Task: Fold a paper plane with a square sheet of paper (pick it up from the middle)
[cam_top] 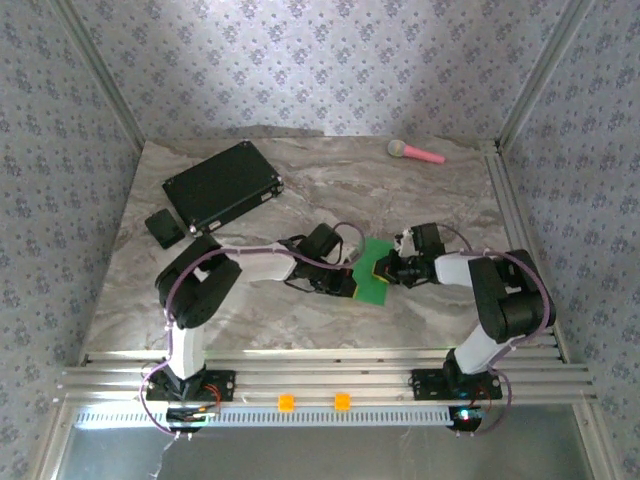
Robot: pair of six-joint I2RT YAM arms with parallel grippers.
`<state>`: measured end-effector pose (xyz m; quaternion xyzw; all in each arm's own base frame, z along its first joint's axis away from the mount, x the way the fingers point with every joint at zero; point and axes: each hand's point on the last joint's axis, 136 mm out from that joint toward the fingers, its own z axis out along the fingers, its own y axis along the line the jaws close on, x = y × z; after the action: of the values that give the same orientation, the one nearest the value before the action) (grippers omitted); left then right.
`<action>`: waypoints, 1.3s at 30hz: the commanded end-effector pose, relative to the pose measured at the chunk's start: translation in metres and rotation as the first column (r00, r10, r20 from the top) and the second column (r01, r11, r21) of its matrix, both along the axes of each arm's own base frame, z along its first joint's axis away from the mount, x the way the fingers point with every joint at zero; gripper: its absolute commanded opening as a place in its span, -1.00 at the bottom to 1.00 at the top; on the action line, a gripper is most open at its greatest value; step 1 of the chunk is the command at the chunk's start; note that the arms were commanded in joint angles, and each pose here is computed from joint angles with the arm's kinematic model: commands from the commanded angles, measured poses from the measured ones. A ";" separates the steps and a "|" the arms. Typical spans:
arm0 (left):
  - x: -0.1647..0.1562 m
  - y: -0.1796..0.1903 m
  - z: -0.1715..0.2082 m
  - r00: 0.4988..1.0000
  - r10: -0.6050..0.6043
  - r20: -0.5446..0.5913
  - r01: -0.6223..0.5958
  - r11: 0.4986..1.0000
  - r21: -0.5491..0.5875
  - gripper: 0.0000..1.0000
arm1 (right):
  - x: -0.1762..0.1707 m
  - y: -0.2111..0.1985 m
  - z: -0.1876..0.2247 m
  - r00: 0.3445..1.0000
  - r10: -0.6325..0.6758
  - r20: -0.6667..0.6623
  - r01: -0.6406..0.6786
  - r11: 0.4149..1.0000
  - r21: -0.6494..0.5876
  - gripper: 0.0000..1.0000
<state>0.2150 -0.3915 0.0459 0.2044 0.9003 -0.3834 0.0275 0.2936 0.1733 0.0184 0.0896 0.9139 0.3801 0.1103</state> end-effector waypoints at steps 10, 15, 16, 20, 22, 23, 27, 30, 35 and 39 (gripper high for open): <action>0.040 -0.019 0.015 0.999 0.043 0.014 -0.041 0.995 -0.094 -0.94 | -0.008 0.008 -0.013 0.981 0.192 -0.017 -0.192 0.976 -0.100 -1.00; 0.039 -0.031 0.008 1.000 -0.006 -0.011 0.005 0.993 -0.120 -0.93 | -0.005 0.007 -0.009 0.986 0.168 -0.012 -0.169 0.981 -0.092 -1.00; 0.037 -0.032 0.004 1.000 -0.014 -0.009 0.013 0.994 -0.109 -0.93 | -0.004 0.007 -0.008 0.987 0.160 -0.012 -0.160 0.984 -0.083 -1.00; 0.031 -0.031 -0.018 0.998 -0.054 -0.031 0.054 0.998 -0.026 -0.97 | -0.002 0.010 -0.003 0.991 0.131 -0.006 -0.131 0.990 -0.041 -1.00; 0.026 -0.023 -0.033 0.999 -0.037 -0.040 0.039 0.998 0.043 -1.00 | 0.000 0.011 0.000 0.993 0.121 -0.004 -0.121 0.992 -0.034 -0.99; 0.026 -0.018 -0.041 0.999 -0.018 -0.045 0.021 0.997 0.073 -1.00 | 0.002 0.010 0.003 0.995 0.104 -0.003 -0.104 0.994 -0.036 -0.97; 0.021 -0.007 -0.055 0.997 0.035 -0.066 -0.028 0.994 0.104 -1.00 | 0.004 0.003 0.015 1.000 -0.003 0.001 0.004 0.999 -0.032 -0.96; 0.019 -0.003 -0.057 0.995 0.073 -0.066 -0.065 0.991 0.114 -1.00 | 0.001 0.002 0.018 0.996 -0.086 -0.008 0.086 0.996 -0.006 -0.99; 0.019 -0.001 -0.060 0.993 0.099 -0.061 -0.091 0.988 0.121 -1.00 | -0.010 0.010 0.003 0.992 -0.114 -0.051 0.114 0.993 -0.015 -1.00; 0.017 -0.002 -0.061 0.994 0.089 -0.060 -0.081 0.990 0.119 -1.00 | -0.018 -0.015 -0.027 0.976 -0.192 -0.104 0.179 0.977 -0.120 -1.00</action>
<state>0.2473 -0.4180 0.0230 0.1747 0.9010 -0.3956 0.0342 0.2811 0.1848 0.0177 0.1326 0.9154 0.3665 0.1008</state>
